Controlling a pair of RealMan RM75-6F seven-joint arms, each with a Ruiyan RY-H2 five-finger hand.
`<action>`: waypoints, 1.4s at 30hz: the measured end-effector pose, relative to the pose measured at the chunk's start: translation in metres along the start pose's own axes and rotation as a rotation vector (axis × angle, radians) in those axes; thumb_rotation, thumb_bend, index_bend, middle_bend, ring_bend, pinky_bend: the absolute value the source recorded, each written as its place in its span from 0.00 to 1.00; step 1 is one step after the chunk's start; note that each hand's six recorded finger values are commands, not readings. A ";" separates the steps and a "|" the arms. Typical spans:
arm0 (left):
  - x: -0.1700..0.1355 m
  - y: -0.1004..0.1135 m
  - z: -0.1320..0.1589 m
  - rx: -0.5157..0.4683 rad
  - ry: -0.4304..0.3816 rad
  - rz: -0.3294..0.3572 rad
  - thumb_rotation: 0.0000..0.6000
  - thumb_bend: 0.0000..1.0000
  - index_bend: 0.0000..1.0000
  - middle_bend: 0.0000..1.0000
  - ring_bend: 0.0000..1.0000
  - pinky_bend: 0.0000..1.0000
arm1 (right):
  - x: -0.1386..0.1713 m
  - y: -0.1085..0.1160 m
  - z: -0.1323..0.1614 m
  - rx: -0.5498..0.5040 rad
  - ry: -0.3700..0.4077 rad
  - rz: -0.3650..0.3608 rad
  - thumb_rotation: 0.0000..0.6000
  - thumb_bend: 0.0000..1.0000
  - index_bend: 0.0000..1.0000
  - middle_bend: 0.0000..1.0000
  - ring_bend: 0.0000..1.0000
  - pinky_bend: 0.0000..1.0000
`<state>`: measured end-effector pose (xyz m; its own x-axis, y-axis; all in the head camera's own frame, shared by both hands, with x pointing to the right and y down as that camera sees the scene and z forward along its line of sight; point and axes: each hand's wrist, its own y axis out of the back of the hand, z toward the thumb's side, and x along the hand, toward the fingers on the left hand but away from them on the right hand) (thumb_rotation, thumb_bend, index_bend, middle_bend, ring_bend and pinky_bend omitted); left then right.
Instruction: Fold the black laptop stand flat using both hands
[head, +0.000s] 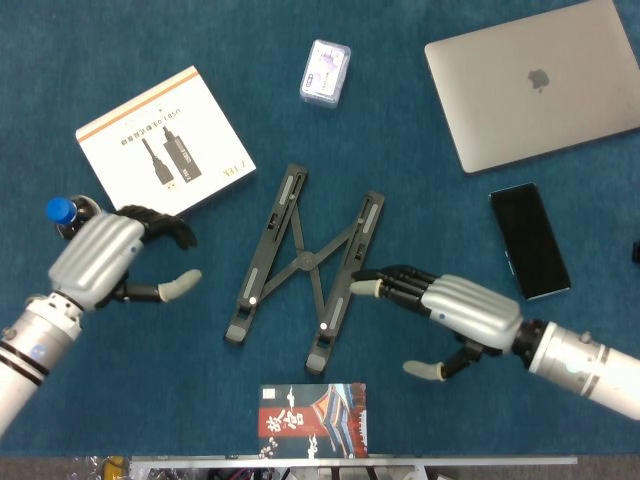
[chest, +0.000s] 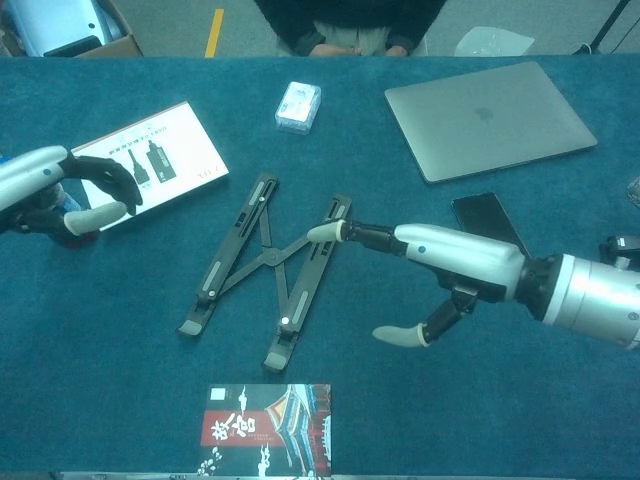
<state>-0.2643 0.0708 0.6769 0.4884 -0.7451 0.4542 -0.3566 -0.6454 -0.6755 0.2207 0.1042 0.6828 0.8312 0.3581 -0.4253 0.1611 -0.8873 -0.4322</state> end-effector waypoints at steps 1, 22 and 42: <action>0.002 -0.003 0.000 0.001 -0.001 -0.016 0.32 0.21 0.39 0.44 0.35 0.28 | 0.001 0.001 -0.001 0.017 -0.004 -0.010 1.00 0.27 0.00 0.00 0.00 0.00; 0.032 -0.022 0.015 0.263 -0.142 -0.027 1.00 0.21 0.14 0.14 0.08 0.19 | 0.011 0.026 -0.010 0.157 -0.041 -0.128 1.00 0.10 0.00 0.00 0.00 0.00; 0.079 -0.048 0.034 0.501 -0.339 -0.066 1.00 0.21 0.00 0.00 0.00 0.00 | 0.013 0.038 0.017 0.523 0.028 -0.222 1.00 0.05 0.00 0.00 0.00 0.00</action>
<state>-0.1813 0.0489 0.7257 0.7524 -0.5581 0.3499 0.0611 -0.4698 -0.8807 0.2285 0.0800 0.6477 0.8226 0.5052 -0.2611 0.0543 -0.5268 -0.8482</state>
